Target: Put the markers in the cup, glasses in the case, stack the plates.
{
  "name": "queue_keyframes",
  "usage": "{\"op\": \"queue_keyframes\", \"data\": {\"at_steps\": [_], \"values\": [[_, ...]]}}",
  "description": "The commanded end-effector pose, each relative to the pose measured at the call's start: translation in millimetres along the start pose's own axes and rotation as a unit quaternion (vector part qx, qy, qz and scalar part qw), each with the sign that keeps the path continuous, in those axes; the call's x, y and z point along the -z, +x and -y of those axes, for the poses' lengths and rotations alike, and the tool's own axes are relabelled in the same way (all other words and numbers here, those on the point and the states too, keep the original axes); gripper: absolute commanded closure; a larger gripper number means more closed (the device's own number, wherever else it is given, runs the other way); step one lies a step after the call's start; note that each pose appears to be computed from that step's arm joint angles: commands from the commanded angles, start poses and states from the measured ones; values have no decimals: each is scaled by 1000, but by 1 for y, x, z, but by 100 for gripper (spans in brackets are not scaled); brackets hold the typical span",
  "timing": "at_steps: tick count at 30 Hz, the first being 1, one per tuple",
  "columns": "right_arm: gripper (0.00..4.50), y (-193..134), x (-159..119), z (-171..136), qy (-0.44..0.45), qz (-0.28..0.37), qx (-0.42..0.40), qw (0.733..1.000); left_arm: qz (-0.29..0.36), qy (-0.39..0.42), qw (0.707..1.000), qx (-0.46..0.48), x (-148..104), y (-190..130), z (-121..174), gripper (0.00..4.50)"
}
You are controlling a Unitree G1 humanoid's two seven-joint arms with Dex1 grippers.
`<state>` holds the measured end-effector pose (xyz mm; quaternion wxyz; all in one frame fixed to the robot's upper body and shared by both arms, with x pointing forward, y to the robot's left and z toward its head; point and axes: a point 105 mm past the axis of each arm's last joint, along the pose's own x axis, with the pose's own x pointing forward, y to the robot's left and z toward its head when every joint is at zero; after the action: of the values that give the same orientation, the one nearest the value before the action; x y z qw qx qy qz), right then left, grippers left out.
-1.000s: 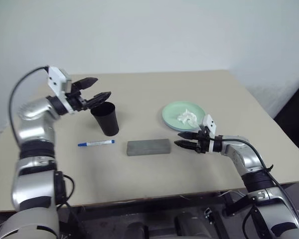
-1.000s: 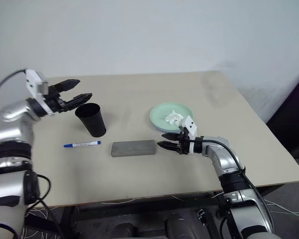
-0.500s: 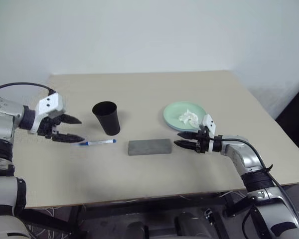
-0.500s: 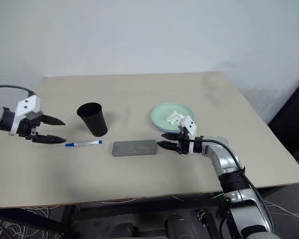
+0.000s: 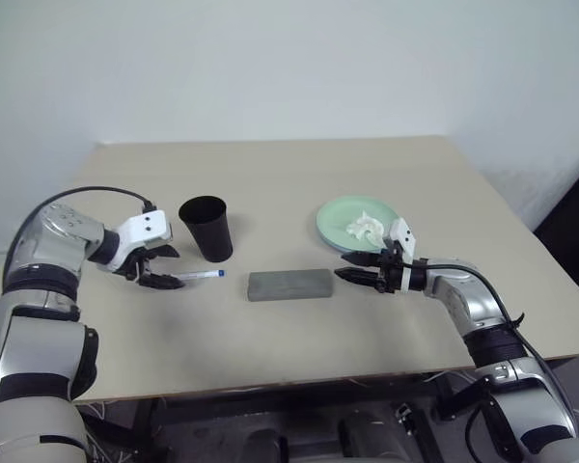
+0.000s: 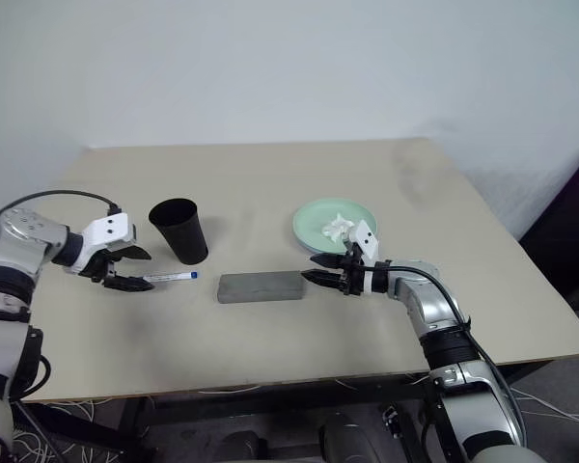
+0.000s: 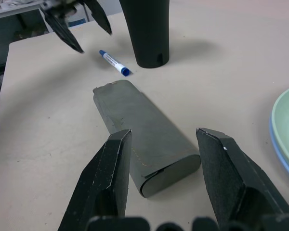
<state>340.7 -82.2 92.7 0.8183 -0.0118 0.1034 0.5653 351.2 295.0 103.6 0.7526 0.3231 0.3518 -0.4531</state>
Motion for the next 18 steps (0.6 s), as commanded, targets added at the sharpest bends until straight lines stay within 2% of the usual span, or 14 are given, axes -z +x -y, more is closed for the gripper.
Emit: {"op": "queue_keyframes", "data": {"at_steps": [1,18], "values": [[218,-4,-14,3,-22,16,3,1000,-2,20,1000,-17,-10,-2,-8,67],[218,-6,-11,1,-18,18,9,1000,-22,17,999,-25,-6,24,-6,67]]}}
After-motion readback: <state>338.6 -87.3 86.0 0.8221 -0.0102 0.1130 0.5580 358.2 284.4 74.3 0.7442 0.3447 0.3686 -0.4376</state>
